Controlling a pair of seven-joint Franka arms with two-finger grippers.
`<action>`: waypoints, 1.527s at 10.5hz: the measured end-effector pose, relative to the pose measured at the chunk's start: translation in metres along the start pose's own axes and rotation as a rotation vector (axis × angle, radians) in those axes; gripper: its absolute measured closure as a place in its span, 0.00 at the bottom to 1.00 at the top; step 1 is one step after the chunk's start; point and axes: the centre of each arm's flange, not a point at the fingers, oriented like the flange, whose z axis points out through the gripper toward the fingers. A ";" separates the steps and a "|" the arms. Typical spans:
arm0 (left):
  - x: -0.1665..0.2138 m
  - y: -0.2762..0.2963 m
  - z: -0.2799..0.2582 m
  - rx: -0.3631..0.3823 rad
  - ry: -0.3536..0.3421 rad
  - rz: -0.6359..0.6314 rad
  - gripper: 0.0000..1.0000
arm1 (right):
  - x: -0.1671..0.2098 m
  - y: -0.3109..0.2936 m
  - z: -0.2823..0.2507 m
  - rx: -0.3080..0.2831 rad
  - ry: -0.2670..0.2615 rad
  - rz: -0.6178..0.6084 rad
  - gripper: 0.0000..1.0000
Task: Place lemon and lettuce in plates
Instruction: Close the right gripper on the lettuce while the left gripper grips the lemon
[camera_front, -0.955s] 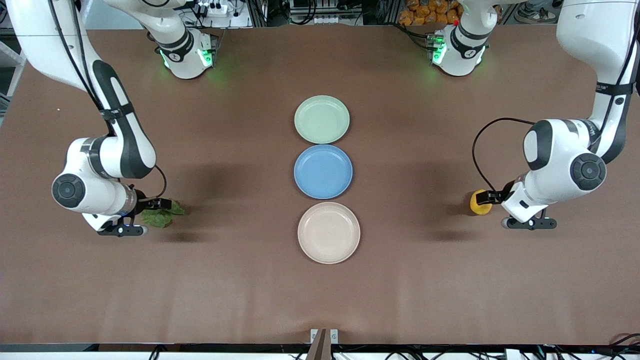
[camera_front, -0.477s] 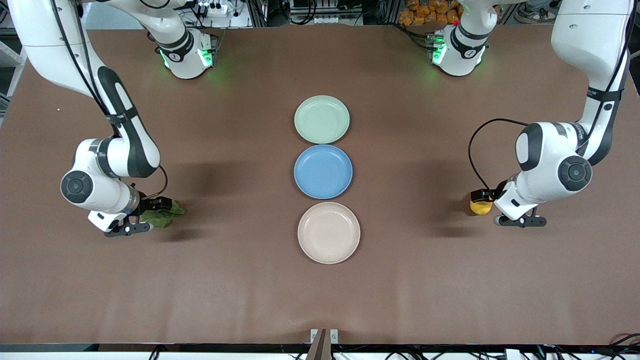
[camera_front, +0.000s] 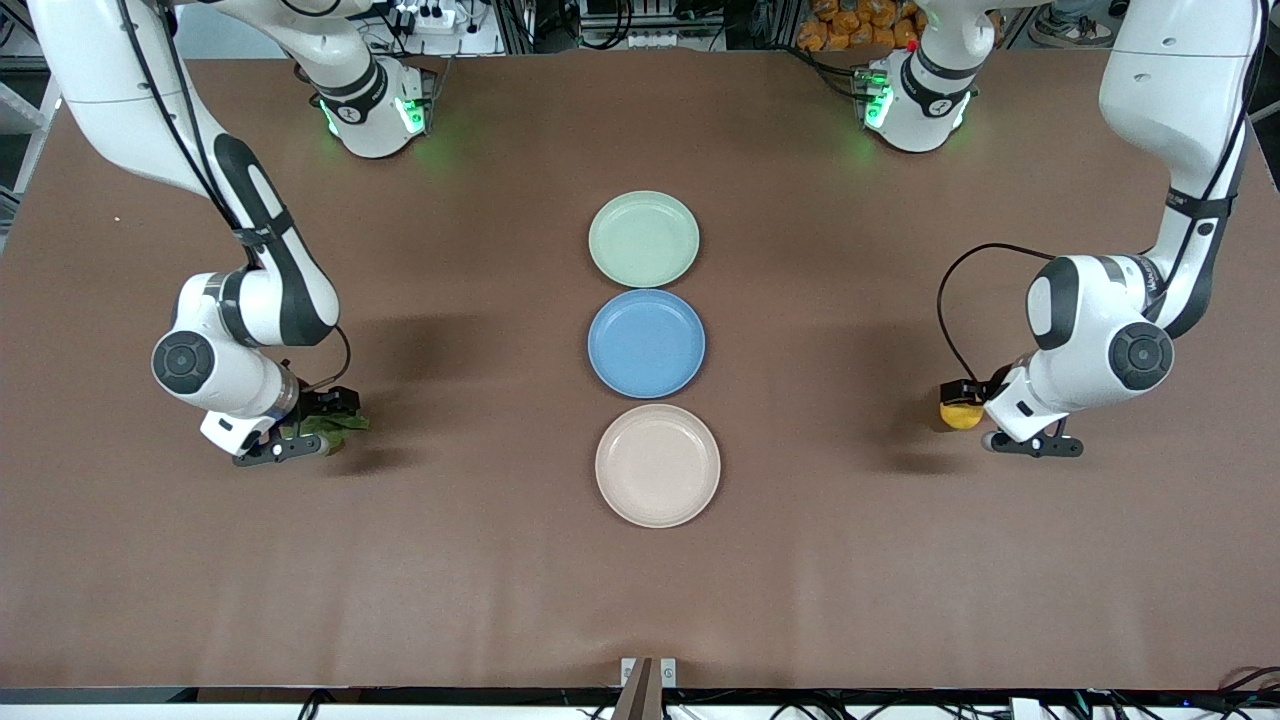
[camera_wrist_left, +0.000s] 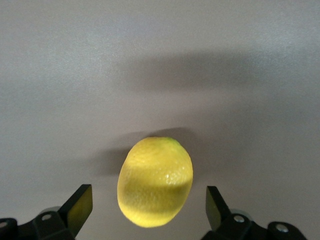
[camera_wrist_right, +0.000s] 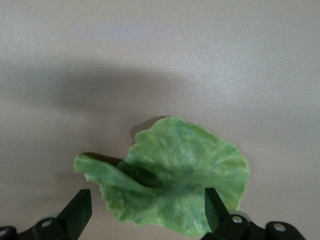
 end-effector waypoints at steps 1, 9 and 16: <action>-0.002 0.000 0.008 -0.001 0.003 0.000 0.00 | 0.000 0.000 0.000 -0.007 0.003 -0.010 0.00; -0.005 -0.007 0.045 -0.007 -0.006 0.036 0.00 | -0.012 0.016 0.017 -0.027 0.044 -0.020 0.00; -0.005 -0.010 0.052 -0.009 -0.006 0.036 0.01 | -0.015 0.024 0.026 -0.026 0.050 -0.011 0.00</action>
